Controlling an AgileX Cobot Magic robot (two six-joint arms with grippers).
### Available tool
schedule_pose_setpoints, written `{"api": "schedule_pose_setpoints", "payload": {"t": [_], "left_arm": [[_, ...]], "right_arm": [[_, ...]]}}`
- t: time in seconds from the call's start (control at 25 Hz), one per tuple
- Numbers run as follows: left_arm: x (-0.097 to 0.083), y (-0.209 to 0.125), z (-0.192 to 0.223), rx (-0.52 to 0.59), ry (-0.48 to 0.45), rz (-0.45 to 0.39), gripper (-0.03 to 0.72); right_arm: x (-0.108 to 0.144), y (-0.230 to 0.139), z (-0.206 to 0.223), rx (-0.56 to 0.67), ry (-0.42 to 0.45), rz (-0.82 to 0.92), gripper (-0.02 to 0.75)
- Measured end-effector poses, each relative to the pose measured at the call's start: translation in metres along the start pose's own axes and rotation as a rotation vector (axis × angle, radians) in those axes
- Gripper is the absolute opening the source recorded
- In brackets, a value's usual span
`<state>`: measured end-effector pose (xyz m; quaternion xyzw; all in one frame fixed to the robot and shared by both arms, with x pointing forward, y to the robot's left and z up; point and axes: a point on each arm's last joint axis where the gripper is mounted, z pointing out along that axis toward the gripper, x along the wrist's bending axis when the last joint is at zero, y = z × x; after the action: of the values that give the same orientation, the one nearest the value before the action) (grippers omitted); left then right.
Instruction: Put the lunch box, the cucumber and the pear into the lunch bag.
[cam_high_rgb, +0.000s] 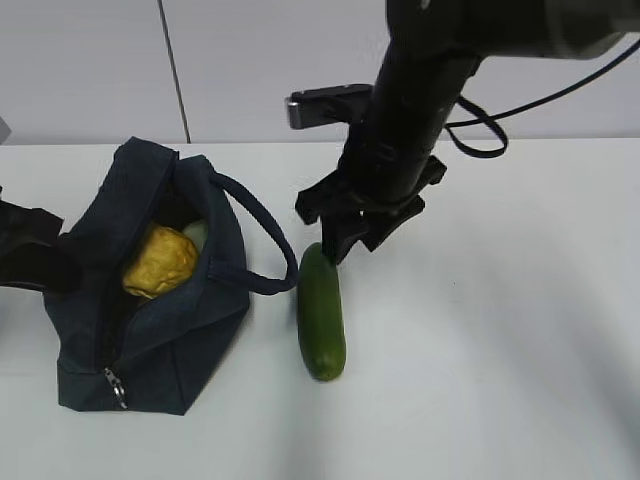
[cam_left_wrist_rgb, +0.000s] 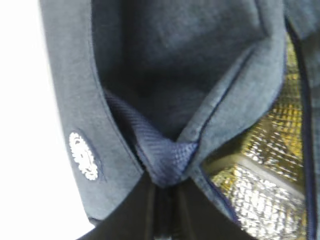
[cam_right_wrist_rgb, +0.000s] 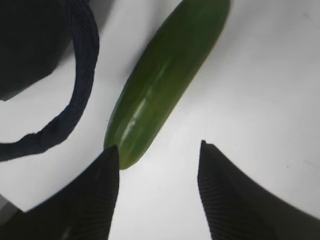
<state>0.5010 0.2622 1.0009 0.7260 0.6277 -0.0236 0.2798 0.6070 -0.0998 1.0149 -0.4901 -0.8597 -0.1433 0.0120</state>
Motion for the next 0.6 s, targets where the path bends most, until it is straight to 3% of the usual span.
{"api": "schedule_pose_setpoints", "payload": {"t": [0.28,0.44,0.6], "left_arm": [[0.005,0.000,0.000,0.000,0.052,-0.002,0.001],[0.006,0.000,-0.001,0.002,0.062,-0.004,0.001],[0.006,0.000,-0.001,0.001,0.064,-0.005,0.001]], "right_arm": [[0.007,0.007,0.043,0.010,-0.038,0.050,0.425],[0.006,0.008,0.062,0.030,-0.020,0.081,0.545],[0.005,0.010,0.069,0.011,-0.013,0.111,0.580]]}}
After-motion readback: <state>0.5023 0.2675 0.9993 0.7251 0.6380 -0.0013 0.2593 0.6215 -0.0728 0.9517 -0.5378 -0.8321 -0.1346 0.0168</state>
